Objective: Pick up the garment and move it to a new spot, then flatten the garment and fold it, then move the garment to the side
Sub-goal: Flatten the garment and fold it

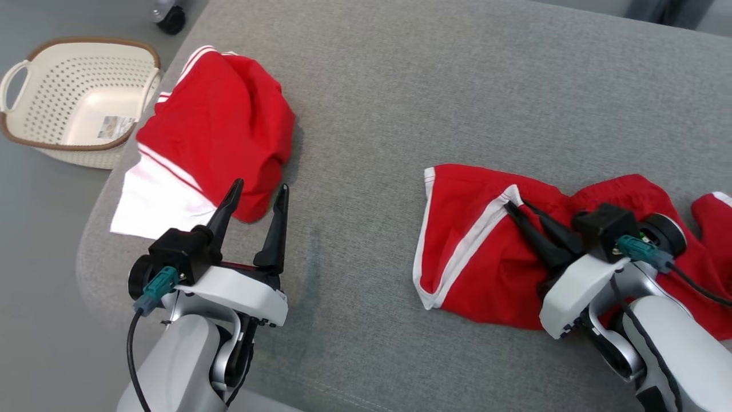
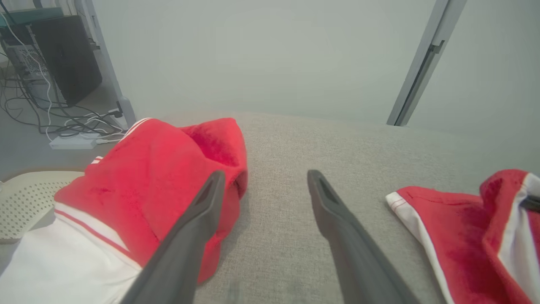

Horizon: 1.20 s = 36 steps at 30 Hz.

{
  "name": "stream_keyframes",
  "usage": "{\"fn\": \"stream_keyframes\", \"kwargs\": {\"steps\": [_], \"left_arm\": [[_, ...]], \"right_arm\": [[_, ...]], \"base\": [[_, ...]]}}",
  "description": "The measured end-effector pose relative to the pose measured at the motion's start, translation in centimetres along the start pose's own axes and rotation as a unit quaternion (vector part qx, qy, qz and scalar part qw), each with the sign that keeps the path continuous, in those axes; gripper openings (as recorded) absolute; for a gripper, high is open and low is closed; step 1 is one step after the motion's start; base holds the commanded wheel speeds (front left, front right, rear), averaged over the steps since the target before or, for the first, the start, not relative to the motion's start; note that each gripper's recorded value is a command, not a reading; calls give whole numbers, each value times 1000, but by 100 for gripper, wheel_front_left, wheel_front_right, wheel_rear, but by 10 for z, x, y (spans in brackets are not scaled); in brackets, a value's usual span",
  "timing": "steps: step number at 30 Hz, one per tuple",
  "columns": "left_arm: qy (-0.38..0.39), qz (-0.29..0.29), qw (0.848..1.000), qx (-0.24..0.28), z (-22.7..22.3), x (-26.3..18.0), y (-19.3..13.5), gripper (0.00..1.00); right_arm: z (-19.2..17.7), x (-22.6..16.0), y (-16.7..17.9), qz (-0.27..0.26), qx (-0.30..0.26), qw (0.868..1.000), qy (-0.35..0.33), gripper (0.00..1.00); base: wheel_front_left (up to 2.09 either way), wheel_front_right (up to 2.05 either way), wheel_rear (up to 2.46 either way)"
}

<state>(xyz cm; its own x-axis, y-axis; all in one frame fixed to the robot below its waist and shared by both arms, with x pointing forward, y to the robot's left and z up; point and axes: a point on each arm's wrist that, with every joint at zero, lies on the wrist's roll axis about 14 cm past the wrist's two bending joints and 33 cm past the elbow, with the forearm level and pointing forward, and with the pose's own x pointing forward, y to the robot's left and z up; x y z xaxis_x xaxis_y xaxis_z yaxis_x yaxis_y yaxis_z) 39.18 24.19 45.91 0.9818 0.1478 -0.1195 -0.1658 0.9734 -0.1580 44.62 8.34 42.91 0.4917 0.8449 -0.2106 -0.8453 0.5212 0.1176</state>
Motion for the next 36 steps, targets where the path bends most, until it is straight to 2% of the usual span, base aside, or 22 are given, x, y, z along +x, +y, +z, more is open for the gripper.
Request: {"fn": "stream_keyframes", "kwargs": {"steps": [5,9,19,22,28,29,30,31,32,36], "left_arm": [[-2,-25,1000,10,-1,13,-12,100],[0,-53,999,13,-4,23,-30,100],[13,-116,993,19,-8,39,-72,100],[15,-126,992,22,-8,40,-80,100],[17,-136,990,24,-6,38,-88,100],[17,-136,990,23,-5,37,-89,100],[17,-138,990,23,-4,37,-90,100],[18,-139,990,23,-4,35,-90,100],[18,-138,990,23,-4,34,-90,100],[16,-131,991,23,-1,30,-86,100]], "right_arm": [[13,-33,-26,-69,29,996,-42,0],[13,-66,-43,-135,62,987,-65,0],[-8,-145,-70,-288,132,944,-92,0],[-14,-162,-74,-316,139,934,-94,0],[-28,-181,-74,-343,148,924,-83,0],[-31,-182,-73,-345,154,922,-81,4],[-32,-183,-72,-348,159,920,-82,39],[-33,-185,-72,-350,161,919,-82,94],[-34,-186,-71,-352,164,918,-83,100],[-29,-193,-73,-364,166,911,-102,100]], "base": [[0,0,0],[0,0,0],[0,0,0],[0,0,0],[0,0,0],[0,0,0],[0,0,0],[0,0,0],[0,0,0],[0,0,0]]}}
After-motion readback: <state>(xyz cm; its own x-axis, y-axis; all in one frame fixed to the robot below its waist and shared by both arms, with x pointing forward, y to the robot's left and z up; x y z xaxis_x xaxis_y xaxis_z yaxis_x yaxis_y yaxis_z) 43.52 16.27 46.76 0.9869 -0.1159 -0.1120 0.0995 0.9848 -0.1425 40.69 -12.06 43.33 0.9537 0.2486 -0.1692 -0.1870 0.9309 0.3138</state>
